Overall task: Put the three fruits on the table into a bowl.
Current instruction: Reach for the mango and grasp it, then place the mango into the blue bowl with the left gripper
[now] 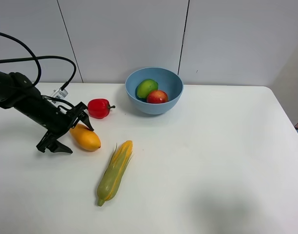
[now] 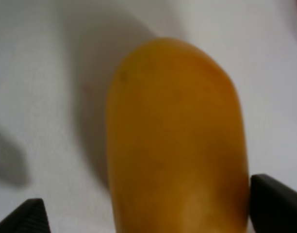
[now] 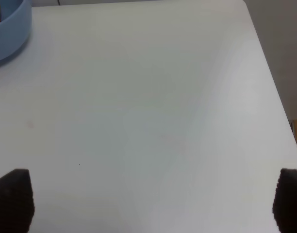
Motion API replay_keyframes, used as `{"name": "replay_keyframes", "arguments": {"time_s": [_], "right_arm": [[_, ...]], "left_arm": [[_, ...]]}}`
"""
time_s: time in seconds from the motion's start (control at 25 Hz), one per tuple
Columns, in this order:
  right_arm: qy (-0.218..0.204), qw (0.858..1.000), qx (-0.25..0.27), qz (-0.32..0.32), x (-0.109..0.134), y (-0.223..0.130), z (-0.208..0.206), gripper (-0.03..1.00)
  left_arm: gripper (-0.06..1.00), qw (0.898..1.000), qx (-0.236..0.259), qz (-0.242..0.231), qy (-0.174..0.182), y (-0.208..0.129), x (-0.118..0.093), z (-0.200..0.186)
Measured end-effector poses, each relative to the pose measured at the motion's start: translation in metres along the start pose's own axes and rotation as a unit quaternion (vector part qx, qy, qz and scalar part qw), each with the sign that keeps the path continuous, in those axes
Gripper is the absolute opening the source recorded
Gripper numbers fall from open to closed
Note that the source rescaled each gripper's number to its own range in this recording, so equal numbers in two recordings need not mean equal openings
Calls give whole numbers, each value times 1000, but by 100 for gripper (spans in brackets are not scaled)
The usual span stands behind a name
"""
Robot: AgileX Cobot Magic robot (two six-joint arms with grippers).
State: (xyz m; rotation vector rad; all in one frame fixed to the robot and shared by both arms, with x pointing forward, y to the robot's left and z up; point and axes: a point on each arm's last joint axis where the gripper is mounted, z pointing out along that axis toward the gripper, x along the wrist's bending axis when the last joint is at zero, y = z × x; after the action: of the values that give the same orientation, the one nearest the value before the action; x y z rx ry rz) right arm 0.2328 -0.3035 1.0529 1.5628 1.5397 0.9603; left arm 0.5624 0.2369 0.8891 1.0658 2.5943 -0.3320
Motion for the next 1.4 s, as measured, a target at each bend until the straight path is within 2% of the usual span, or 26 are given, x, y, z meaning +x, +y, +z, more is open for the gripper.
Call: {"name": "replay_keyframes", "arguments": {"time_s": [0.24,0.32,0.36,0.4,0.64,0.76,0.84,0.92,1.0,1.04,1.08,1.16,1.28,1.4], "right_arm": [[0,1000,0,0,0,0,0,99],[0,1000,0,0,0,0,0,99],[0,1000,0,0,0,0,0,99],[0,1000,0,0,0,0,0,99],[0,1000,0,0,0,0,0,99],[0,1000,0,0,0,0,0,99],[0,1000,0,0,0,0,0,99],[0,1000,0,0,0,0,0,99],[0,1000,0,0,0,0,0,99],[0,1000,0,0,0,0,0,99],[0,1000,0,0,0,0,0,99],[0,1000,0,0,0,0,0,99],[0,1000,0,0,0,0,0,99],[0,1000,0,0,0,0,0,99]], "left_arm": [[55,1000,8,-6,9,10,-4,17],[38,1000,5,-4,4,14,-10,19],[17,1000,4,-2,3,15,-12,21],[0,1000,4,1,2,16,-15,22],[2,999,25,15,13,16,-18,24],[2,999,19,45,18,15,-20,15],[2,997,-6,78,4,18,-30,-3],[2,991,-53,121,-31,22,-48,-31],[2,975,-105,180,-70,26,-70,-60],[2,964,-131,216,-88,26,-82,-75],[2,951,-153,249,-104,22,-92,-87],[2,917,-189,326,-129,12,-116,-105],[2,871,-223,410,-154,-9,-145,-114],[2,843,-240,450,-173,-28,-165,-102]]}}
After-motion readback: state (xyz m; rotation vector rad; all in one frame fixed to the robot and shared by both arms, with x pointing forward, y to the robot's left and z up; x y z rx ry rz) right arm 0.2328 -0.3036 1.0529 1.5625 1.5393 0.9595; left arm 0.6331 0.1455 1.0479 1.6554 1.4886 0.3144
